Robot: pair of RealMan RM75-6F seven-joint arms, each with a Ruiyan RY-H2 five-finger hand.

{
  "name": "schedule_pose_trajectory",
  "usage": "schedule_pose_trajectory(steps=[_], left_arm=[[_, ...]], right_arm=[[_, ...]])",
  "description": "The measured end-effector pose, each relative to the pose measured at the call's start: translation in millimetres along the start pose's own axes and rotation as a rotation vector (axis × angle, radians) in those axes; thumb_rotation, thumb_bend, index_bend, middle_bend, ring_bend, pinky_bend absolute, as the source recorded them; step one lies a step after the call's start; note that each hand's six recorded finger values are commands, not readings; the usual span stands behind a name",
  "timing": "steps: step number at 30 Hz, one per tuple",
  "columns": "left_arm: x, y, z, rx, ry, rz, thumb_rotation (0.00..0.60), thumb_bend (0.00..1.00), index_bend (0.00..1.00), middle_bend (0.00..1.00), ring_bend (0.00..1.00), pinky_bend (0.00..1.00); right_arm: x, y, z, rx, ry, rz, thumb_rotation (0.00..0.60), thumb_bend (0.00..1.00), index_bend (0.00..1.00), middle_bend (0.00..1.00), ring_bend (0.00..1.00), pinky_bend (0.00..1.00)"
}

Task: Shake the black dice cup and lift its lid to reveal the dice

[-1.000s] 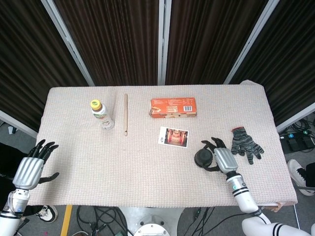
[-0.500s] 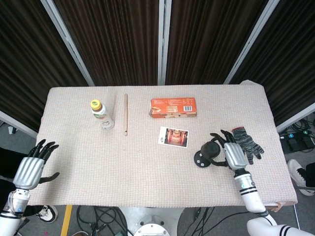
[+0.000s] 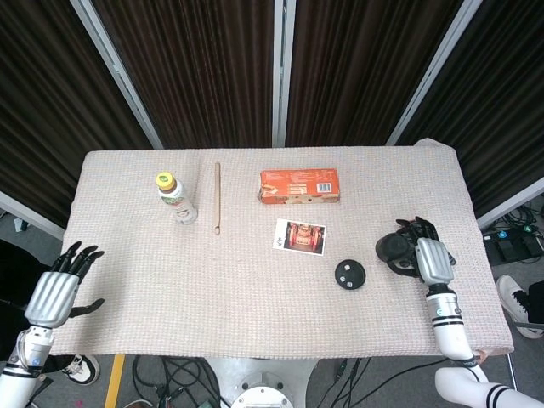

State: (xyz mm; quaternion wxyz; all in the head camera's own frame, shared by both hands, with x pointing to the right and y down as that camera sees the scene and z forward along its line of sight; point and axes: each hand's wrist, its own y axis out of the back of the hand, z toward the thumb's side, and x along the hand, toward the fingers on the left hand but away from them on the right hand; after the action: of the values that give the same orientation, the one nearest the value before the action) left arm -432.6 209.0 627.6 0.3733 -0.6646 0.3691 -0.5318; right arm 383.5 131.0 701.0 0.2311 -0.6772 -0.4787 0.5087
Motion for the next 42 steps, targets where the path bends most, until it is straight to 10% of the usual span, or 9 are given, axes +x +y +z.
schedule_pose_trajectory(steps=[8, 15, 27, 42], left_arm=[[0, -2, -4, 0.006, 0.017, -0.008, 0.6, 0.12, 0.17, 0.12, 0.0, 0.19], [0, -1, -5, 0.005, 0.02, -0.006, 0.6, 0.12, 0.17, 0.12, 0.0, 0.19], [0, 3, -1, 0.006, 0.01, 0.011, 0.6, 0.12, 0.17, 0.12, 0.0, 0.19], [2, 6, -3, 0.013, 0.019, 0.034, 0.6, 0.12, 0.17, 0.12, 0.0, 0.19]], right_arm=[[-24, -12, 15, -0.005, 0.032, 0.003, 0.6, 0.13, 0.14, 0.36, 0.0, 0.0], [-33, -24, 20, 0.021, 0.041, 0.064, 0.6, 0.0, 0.0, 0.02, 0.0, 0.0], [-5, 17, 21, -0.006, 0.139, -0.031, 0.6, 0.03, 0.0, 0.01, 0.0, 0.0], [85, 57, -29, 0.416, 0.022, -0.142, 0.6, 0.12, 0.0, 0.05, 0.0, 0.0]])
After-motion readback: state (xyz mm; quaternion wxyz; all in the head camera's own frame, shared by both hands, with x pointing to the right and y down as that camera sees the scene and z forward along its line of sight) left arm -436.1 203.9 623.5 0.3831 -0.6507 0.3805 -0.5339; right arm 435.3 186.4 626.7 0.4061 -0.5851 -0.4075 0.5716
